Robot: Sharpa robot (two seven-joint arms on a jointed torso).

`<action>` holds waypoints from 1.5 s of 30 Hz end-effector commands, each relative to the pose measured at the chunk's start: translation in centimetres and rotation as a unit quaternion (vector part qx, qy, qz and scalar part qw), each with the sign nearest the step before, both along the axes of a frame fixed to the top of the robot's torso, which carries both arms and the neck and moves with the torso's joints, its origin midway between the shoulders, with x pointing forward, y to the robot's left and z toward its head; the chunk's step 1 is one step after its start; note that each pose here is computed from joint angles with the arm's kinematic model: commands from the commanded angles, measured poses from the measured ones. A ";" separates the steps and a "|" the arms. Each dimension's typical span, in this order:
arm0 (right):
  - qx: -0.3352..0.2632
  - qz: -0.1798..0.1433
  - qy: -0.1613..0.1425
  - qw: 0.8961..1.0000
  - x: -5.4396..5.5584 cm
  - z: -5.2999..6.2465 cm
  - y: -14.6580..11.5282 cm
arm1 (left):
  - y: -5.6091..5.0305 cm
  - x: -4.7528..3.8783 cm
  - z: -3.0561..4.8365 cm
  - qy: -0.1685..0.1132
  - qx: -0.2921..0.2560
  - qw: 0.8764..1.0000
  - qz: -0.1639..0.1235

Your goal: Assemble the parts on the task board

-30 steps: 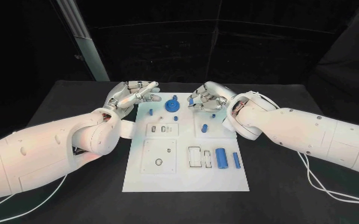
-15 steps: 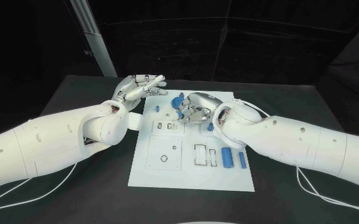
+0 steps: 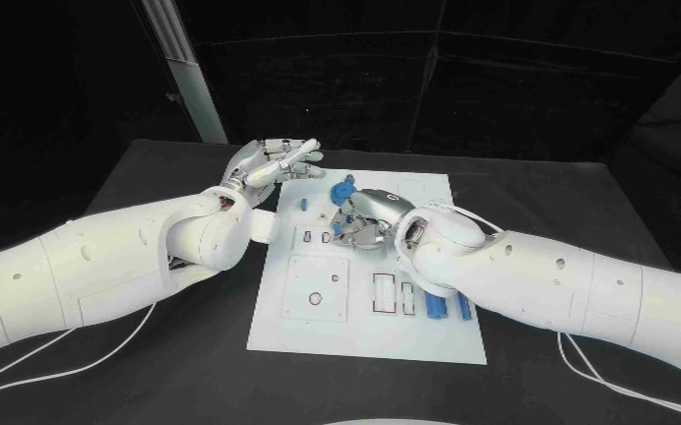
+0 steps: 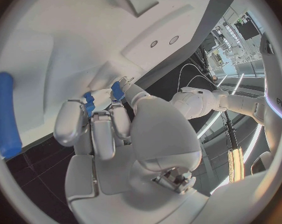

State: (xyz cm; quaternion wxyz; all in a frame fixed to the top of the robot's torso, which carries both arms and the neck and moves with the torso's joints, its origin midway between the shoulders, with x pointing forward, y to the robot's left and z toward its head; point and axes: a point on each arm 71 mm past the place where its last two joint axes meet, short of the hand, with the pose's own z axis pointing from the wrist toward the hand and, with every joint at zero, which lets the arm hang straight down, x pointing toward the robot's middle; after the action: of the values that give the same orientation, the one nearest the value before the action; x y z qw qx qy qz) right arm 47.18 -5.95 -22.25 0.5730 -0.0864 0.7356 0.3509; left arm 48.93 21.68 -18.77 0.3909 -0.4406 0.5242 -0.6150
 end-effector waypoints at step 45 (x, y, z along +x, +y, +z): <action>-0.048 0.004 0.021 0.999 0.0 -1.6 0.1 | -0.3 0.11 0.10 -0.001 -0.007 1.000 -0.007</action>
State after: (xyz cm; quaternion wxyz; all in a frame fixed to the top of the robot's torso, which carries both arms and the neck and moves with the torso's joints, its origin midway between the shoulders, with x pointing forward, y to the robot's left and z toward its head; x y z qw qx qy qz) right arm 47.35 -5.59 -22.84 0.5712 -0.0986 0.7407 0.3397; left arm 49.04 21.45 -18.82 0.3882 -0.4426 0.5238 -0.6157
